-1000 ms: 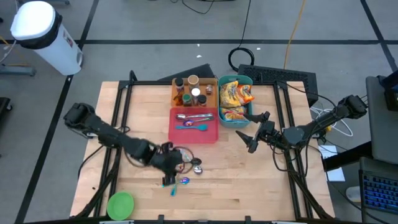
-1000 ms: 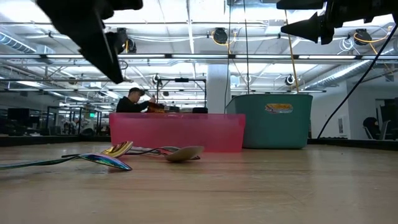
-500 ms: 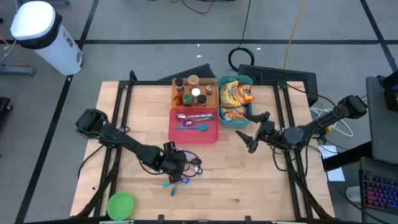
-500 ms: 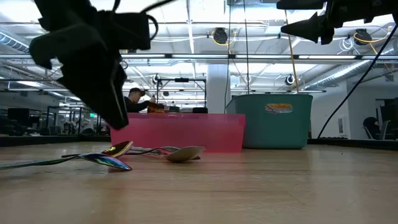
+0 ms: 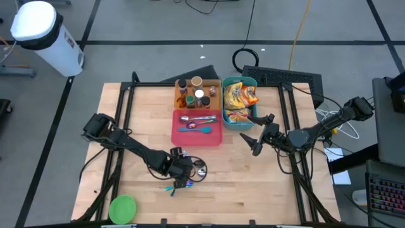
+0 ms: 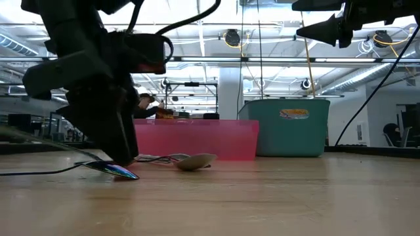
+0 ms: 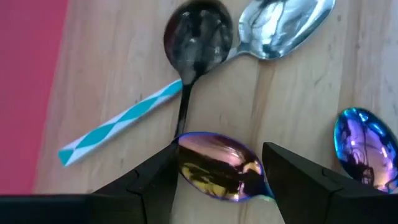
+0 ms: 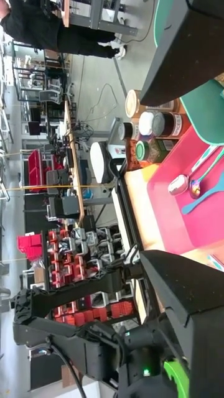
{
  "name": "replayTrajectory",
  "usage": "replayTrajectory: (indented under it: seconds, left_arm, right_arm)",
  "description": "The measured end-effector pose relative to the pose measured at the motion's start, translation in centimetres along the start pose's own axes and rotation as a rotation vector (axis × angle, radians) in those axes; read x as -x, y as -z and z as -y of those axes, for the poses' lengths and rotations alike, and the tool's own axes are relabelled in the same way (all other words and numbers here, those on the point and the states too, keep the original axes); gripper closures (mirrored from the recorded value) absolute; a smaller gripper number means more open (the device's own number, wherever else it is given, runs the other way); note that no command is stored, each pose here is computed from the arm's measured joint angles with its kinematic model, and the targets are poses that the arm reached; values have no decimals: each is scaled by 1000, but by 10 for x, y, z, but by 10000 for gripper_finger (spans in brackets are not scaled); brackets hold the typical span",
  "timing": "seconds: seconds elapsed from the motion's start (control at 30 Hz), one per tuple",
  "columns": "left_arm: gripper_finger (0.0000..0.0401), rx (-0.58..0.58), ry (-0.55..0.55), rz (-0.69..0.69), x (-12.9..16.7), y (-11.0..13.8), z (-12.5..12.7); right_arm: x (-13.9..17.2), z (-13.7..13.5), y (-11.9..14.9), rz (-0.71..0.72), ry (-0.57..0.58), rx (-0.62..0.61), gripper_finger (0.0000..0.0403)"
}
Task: Pick & Place Food Item
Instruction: Put the top blue spoon into the red bin
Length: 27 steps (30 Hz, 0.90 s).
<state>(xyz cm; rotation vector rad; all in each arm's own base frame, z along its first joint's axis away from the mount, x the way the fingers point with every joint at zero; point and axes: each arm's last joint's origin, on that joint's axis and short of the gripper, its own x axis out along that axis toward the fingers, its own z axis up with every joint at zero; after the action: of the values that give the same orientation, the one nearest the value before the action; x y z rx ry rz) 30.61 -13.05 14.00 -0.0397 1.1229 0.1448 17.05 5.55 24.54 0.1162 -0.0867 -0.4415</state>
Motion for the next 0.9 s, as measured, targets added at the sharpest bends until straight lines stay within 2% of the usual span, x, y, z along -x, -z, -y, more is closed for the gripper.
replayTrajectory:
  seconds: [0.37,0.6,0.73,0.9]
  left_arm:
    - [162,0,-15,-1,0,0,-1]
    - [162,22,30,62,21,-7,-2]
    - [162,21,10,99,30,-7,-2]
    - [162,17,-1,98,24,-7,-3]
  right_arm:
    - [0,0,0,0,0,-1,12]
    - [0,0,0,0,0,-1,12]
    - [0,0,0,0,0,0,12]
    - [0,0,0,0,0,0,12]
